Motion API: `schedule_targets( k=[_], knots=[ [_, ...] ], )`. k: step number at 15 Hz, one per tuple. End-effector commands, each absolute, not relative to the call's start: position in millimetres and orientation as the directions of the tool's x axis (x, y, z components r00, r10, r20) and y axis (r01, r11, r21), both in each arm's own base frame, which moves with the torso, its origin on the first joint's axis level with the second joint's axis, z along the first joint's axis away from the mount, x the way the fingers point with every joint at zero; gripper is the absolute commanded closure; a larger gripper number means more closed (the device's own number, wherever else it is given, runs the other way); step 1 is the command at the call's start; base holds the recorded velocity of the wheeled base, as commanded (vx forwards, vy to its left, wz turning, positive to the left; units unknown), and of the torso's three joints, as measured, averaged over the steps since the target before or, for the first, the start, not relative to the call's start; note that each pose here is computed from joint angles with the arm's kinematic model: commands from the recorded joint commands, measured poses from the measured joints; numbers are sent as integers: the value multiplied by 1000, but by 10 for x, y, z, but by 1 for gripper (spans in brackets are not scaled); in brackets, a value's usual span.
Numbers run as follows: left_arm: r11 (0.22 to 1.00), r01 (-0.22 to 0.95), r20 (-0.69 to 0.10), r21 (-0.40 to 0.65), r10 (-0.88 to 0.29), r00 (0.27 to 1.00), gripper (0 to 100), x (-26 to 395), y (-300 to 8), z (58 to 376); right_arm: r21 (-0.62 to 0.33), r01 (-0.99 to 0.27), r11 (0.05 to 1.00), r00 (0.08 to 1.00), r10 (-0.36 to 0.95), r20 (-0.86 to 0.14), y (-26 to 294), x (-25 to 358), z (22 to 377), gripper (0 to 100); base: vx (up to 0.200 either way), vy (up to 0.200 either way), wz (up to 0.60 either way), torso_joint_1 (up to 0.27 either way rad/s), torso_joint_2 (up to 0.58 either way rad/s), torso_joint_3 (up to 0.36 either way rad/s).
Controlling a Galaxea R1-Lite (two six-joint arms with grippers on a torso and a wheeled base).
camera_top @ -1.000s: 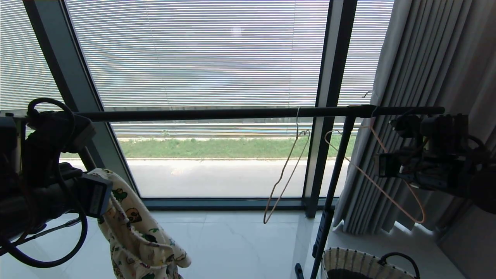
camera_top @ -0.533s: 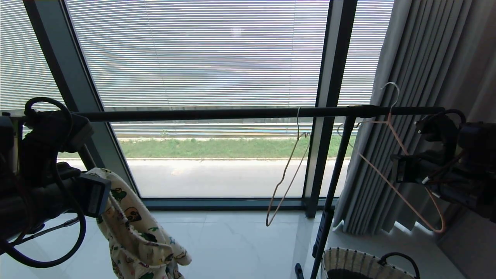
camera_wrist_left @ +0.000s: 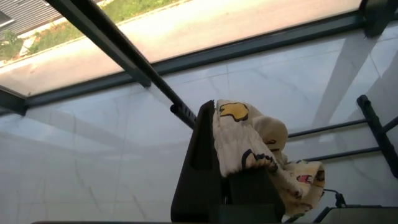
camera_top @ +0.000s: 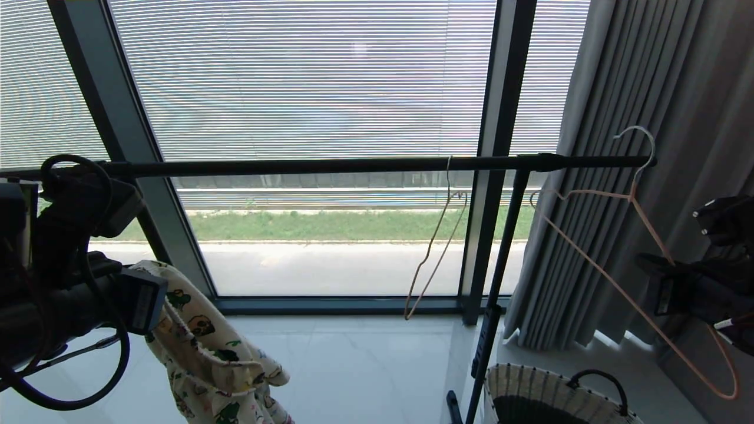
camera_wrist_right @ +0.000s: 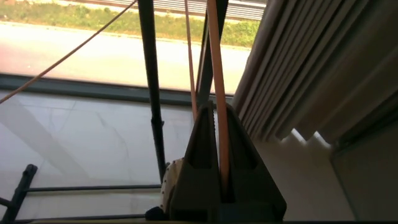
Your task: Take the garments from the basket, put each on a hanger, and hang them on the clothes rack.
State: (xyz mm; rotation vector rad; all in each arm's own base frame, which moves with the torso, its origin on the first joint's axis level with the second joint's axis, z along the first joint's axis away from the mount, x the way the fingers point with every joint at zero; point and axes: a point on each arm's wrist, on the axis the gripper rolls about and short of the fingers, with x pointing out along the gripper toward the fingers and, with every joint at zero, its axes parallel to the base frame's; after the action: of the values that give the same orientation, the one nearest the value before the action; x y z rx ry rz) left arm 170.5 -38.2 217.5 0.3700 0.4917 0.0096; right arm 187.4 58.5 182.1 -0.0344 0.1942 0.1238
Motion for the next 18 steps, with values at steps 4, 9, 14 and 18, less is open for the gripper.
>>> schedule_targets(
  k=[4, 9, 14, 18],
  knots=[
    [929, 87, -468, 359, 99, 878, 100, 1713, -377, 2153, -33, -128, 991, 981, 122, -150, 504, 1633, 1864, 100, -200, 0, 0, -1, 1, 4],
    [930, 85, -465, 358, 98, 880, 100, 1708, -376, 2162, -47, -147, 988, 975, 137, -177, 464, 1461, 1846, 100, -200, 0, 0, 3, 4, 4],
    [926, 112, -477, 360, 80, 875, 100, 1677, -406, 2115, -45, -223, 974, 956, 209, -205, 500, 1258, 1851, 100, -200, 0, 0, 5, 1, 0],
    [916, 222, -509, 334, -23, 861, 100, 1545, -491, 1999, 22, -441, 897, 869, 433, -240, 772, 1114, 1814, 100, 0, 0, 0, 0, 0, 0]
  ],
)
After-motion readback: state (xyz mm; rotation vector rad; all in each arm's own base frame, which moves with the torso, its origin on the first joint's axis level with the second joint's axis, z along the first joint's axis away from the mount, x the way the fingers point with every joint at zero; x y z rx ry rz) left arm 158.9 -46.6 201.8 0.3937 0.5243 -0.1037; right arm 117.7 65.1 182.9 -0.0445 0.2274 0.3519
